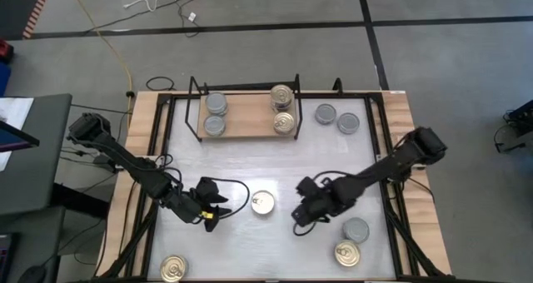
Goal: Stack canned seafood by type on shelf
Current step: Stack the blue tuna can on top of the blue tuna can on the shelf
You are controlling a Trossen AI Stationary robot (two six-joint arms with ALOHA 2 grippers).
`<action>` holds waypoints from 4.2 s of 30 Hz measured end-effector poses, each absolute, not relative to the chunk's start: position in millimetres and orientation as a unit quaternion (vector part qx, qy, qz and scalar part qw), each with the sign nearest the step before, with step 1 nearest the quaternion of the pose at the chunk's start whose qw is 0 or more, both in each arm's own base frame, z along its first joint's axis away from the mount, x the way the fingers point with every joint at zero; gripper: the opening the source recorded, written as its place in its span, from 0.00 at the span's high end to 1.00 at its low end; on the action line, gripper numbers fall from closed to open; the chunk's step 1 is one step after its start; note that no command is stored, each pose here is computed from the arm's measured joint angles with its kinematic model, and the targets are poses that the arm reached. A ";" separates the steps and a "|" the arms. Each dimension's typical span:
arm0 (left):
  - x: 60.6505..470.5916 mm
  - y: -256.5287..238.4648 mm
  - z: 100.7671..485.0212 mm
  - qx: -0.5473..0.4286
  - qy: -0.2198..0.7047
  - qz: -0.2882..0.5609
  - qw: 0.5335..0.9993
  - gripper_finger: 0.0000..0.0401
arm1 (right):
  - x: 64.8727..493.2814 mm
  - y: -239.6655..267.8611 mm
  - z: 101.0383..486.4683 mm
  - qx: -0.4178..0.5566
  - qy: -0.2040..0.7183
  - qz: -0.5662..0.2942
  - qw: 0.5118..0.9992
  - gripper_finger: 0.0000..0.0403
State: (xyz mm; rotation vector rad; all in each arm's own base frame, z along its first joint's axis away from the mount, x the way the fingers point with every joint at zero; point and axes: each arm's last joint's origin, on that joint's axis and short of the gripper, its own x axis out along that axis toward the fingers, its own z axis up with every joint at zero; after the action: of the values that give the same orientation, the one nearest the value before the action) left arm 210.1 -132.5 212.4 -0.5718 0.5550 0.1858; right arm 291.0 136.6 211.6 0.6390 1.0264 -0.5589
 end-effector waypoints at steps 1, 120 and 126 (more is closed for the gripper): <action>212.7 -132.8 211.9 -0.276 0.265 0.088 0.920 0.51 | 285.0 136.3 208.9 0.306 0.465 -0.264 0.788 0.95; 277.0 -122.4 155.5 -0.559 0.244 0.213 0.764 0.51 | 352.7 121.7 140.3 0.503 0.283 -0.234 0.782 0.82; 278.1 -119.4 155.4 -0.576 0.236 0.222 0.750 0.51 | 352.7 121.7 140.4 0.497 0.284 -0.232 0.786 0.83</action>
State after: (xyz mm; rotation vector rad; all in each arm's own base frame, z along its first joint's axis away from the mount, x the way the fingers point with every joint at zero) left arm 278.1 -119.4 155.4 -1.2580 0.5163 0.4859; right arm 352.7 121.7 140.4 1.0720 0.6132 -0.4997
